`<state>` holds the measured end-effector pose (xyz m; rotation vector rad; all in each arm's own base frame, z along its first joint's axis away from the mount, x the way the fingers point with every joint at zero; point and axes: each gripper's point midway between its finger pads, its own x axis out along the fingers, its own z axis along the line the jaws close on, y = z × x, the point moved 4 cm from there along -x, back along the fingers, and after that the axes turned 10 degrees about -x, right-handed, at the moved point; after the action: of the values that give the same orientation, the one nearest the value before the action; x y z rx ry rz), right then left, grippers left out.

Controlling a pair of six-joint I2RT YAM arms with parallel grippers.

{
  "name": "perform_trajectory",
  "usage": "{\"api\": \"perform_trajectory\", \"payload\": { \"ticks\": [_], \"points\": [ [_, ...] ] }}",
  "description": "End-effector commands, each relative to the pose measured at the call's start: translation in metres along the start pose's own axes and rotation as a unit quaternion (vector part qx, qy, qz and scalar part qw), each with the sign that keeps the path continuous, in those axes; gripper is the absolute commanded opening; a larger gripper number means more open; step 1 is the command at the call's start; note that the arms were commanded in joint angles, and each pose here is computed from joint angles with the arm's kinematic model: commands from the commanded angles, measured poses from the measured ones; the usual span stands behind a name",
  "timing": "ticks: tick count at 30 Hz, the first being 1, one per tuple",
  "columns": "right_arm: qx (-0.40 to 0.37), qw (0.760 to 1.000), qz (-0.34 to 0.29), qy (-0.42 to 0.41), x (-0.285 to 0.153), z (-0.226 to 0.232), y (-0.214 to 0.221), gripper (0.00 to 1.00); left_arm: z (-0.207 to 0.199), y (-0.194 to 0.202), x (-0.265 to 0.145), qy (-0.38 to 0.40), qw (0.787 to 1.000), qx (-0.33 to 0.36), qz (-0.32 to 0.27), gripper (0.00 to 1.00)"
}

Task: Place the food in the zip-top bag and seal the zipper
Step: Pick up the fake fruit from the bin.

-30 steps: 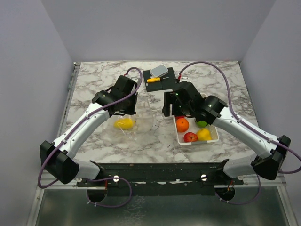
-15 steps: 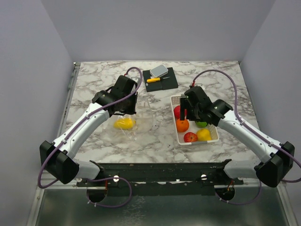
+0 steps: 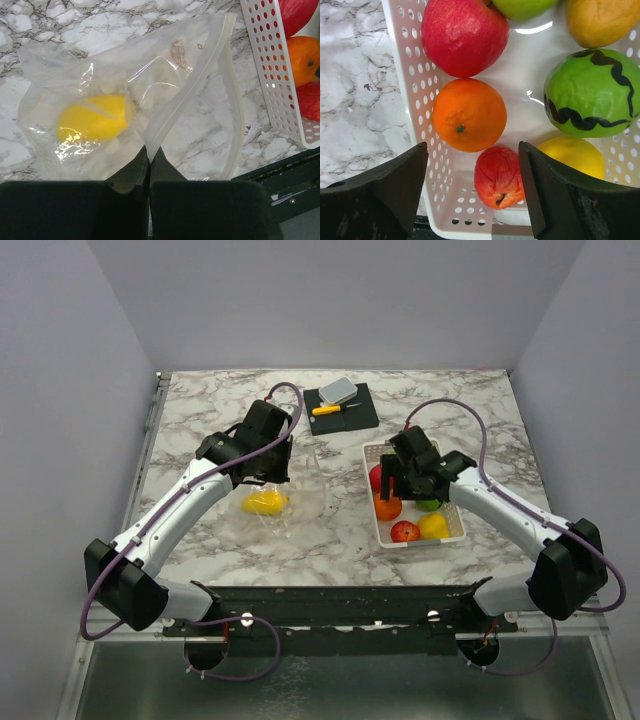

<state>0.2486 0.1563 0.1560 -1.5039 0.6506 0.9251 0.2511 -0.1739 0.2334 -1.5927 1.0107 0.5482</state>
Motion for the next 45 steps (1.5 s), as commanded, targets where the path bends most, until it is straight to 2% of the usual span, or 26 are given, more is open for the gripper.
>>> {"api": "perform_trajectory", "payload": {
  "ticks": [1, 14, 24, 26, 36, 45],
  "points": [
    [0.002, 1.000, 0.007, -0.022, 0.017, 0.006, -0.001, 0.79, -0.004, -0.001, -0.004, 0.013, 1.000, 0.002, -0.006, 0.00],
    [0.005, 0.999, 0.045, -0.011, 0.052, 0.006, 0.016, 0.86, -0.004, 0.000, -0.006, 0.014, 1.000, 0.002, -0.007, 0.00],
    [0.008, 0.998, 0.060, 0.001, 0.066, 0.001, 0.027, 0.87, -0.004, 0.000, -0.007, 0.013, 1.000, 0.000, -0.007, 0.00],
    [0.008, 0.998, 0.061, 0.003, 0.067, 0.001, 0.028, 0.84, -0.004, 0.000, -0.007, 0.014, 1.000, 0.000, -0.008, 0.00],
    [0.007, 0.999, 0.038, 0.025, 0.044, -0.009, 0.016, 0.56, -0.004, 0.000, -0.007, 0.014, 1.000, 0.000, -0.008, 0.00],
    [0.001, 1.000, -0.021, -0.018, -0.007, -0.002, -0.019, 0.46, -0.005, -0.001, -0.005, 0.014, 1.000, 0.000, -0.007, 0.00]
  ]
}}
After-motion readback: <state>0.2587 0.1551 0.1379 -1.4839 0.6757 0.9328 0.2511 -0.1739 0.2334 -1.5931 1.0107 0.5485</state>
